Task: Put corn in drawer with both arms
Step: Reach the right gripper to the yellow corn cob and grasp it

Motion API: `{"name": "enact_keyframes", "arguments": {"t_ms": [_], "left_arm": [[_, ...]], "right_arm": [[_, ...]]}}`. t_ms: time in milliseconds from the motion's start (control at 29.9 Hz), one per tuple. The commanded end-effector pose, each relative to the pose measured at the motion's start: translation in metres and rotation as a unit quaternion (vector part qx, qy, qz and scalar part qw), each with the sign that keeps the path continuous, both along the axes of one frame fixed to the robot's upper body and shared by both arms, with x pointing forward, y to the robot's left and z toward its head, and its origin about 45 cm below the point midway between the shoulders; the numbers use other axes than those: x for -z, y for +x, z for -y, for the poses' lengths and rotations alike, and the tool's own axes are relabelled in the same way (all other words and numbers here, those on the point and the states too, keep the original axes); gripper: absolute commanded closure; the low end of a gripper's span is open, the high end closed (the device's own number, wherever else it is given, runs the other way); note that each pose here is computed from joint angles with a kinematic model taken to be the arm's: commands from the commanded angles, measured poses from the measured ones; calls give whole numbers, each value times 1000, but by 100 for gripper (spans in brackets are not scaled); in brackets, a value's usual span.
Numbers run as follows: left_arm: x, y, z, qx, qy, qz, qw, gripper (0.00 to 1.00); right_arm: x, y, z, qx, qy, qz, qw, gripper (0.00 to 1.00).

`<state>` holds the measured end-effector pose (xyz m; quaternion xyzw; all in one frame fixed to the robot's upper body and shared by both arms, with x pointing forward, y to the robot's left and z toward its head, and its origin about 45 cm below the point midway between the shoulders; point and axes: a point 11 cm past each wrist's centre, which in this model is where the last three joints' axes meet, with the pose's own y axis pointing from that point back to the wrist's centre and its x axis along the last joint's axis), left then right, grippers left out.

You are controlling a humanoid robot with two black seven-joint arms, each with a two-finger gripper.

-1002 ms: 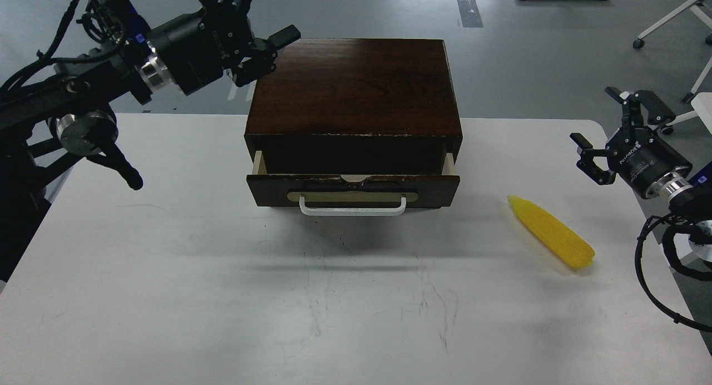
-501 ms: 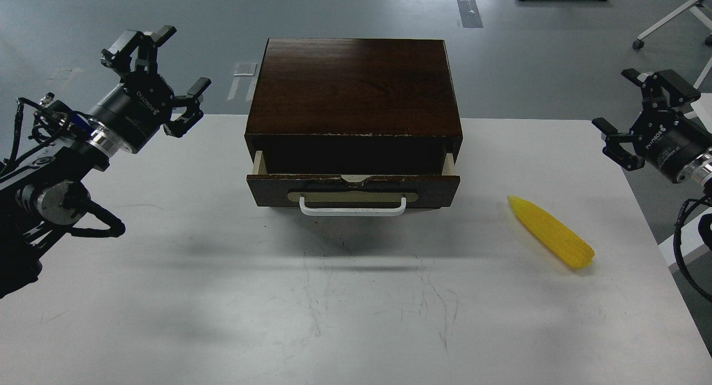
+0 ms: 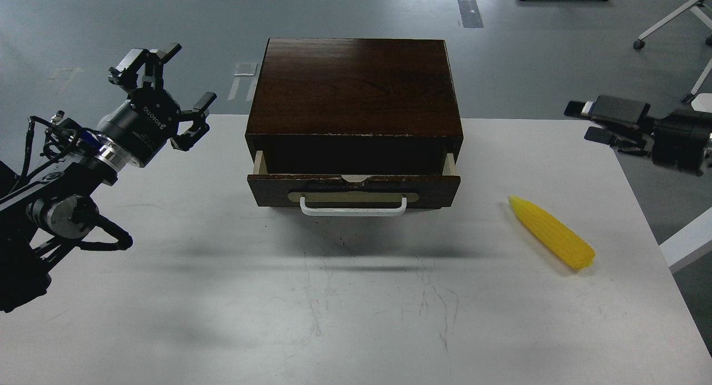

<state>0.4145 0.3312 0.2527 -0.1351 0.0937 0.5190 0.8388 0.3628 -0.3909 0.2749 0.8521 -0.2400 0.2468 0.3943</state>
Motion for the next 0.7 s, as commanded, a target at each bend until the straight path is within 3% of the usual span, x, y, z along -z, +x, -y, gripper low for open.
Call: {"name": "enact_keyframes", "arguments": {"t_ms": [0,134,668], "left_arm": [[-2,-1,4,6,-3,2,1000,2],[-3,-2,9,14,-2,4,1000,2],[-3,-2,13,19,-4,5,1000,2]], "right_arm": [[18,-13,4,-49,-92,0,995,0],[33,-24,18,-83,-171,-13,982,0],[77,-20,26,-107,-235,-46,965,1]]}}
